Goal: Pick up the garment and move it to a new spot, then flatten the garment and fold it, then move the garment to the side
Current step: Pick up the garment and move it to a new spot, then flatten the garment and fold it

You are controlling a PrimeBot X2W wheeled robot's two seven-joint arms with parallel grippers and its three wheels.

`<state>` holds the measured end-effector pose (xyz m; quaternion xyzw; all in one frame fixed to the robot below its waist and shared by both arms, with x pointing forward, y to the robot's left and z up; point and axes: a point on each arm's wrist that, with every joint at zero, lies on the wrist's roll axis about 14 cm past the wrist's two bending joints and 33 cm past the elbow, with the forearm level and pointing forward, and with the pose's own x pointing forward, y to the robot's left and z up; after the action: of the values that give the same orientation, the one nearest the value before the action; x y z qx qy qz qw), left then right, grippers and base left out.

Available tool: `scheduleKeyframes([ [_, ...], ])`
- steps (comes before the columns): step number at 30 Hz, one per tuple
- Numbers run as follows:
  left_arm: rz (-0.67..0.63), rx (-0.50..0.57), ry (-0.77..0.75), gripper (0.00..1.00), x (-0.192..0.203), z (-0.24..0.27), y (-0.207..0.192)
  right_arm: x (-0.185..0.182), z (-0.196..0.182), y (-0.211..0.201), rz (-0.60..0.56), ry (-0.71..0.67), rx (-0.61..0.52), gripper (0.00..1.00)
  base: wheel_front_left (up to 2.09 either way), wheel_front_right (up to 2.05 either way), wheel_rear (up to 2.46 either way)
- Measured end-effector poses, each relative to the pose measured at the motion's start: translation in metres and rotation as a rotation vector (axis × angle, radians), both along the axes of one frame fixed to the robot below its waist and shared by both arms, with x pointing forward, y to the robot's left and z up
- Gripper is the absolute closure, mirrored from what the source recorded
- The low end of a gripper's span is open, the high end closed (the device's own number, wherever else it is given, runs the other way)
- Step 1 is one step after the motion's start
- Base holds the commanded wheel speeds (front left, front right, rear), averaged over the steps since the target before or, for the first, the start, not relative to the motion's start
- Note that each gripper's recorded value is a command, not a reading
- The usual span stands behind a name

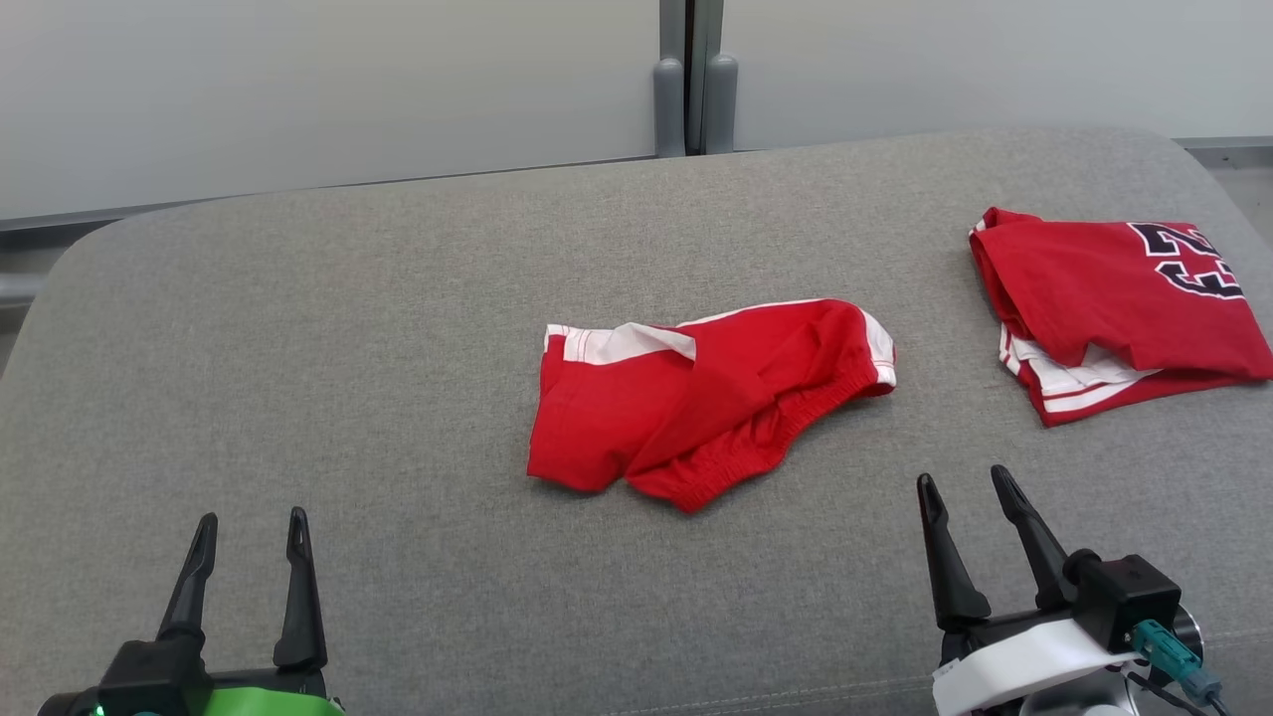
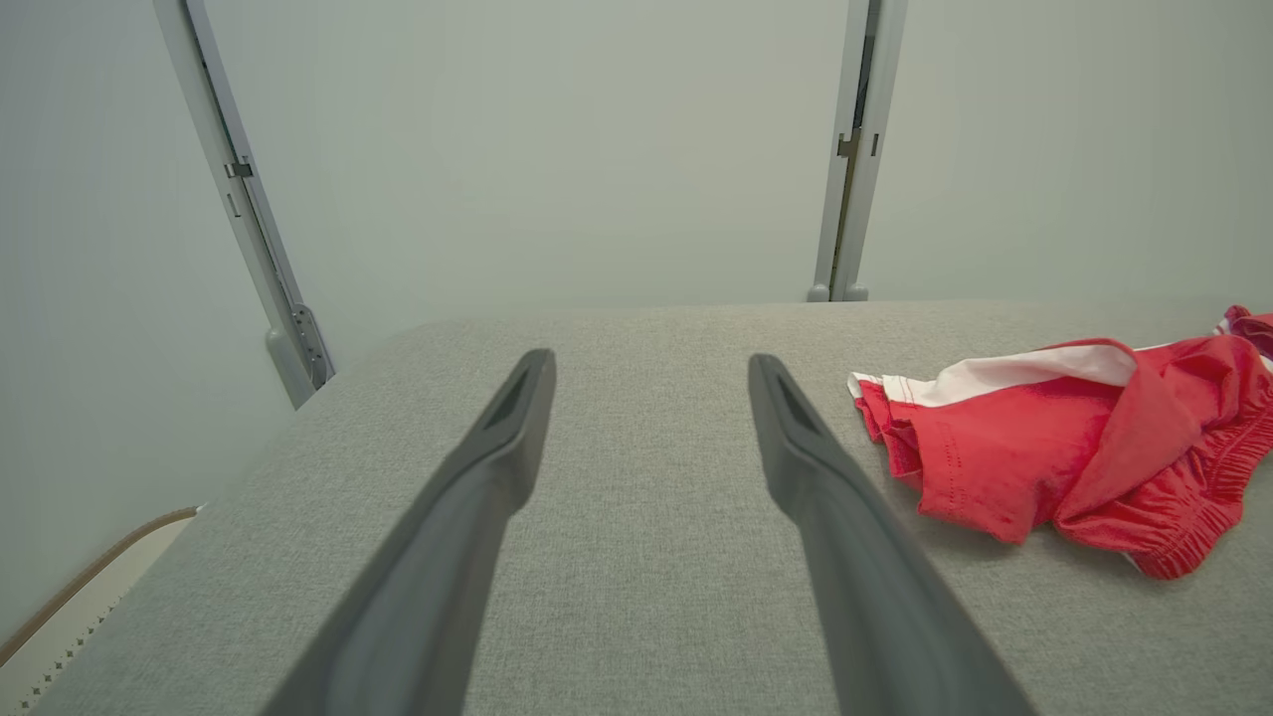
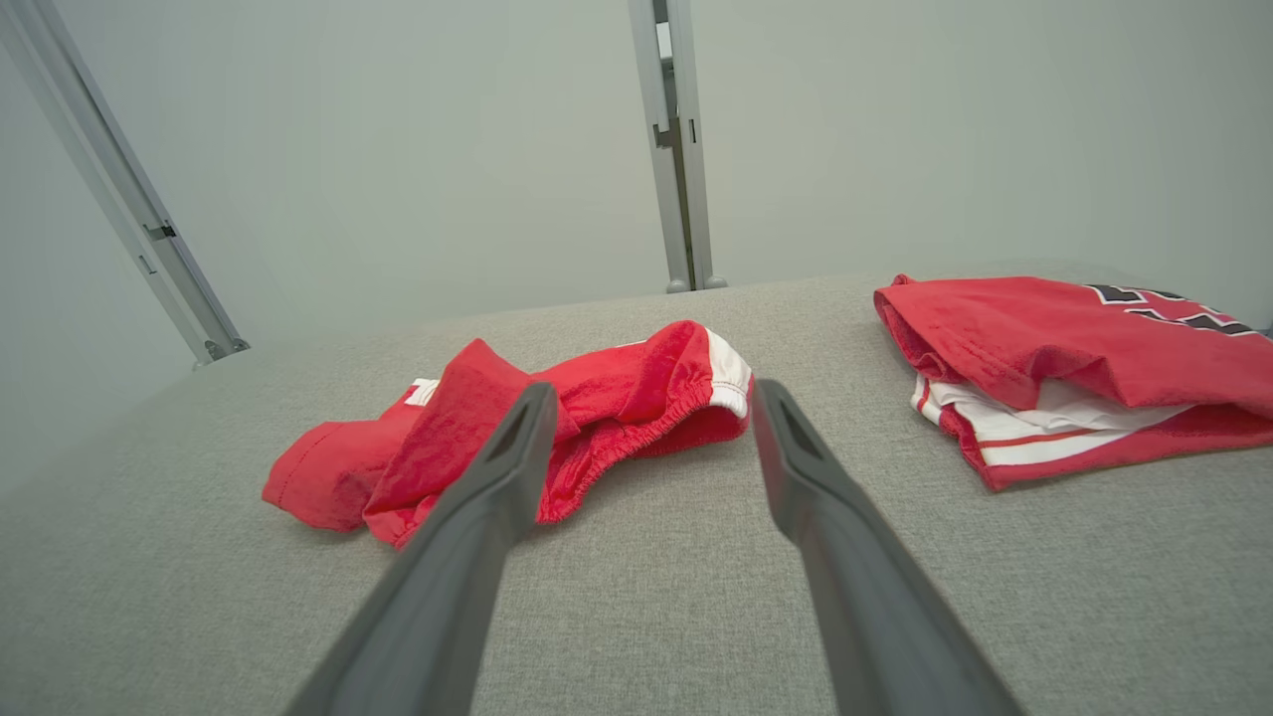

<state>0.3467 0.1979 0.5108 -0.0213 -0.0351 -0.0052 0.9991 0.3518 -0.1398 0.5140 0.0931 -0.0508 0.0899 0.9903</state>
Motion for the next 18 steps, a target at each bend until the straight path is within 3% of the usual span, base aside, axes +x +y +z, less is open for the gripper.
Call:
scheduleKeyframes([
  [18, 0.006, -0.003, 0.029, 0.00, 0.001, -0.011, 0.003, 0.003, -0.004, 0.002, 0.005, 0.012, 0.003, 0.00, 0.00, 0.00, 0.00],
])
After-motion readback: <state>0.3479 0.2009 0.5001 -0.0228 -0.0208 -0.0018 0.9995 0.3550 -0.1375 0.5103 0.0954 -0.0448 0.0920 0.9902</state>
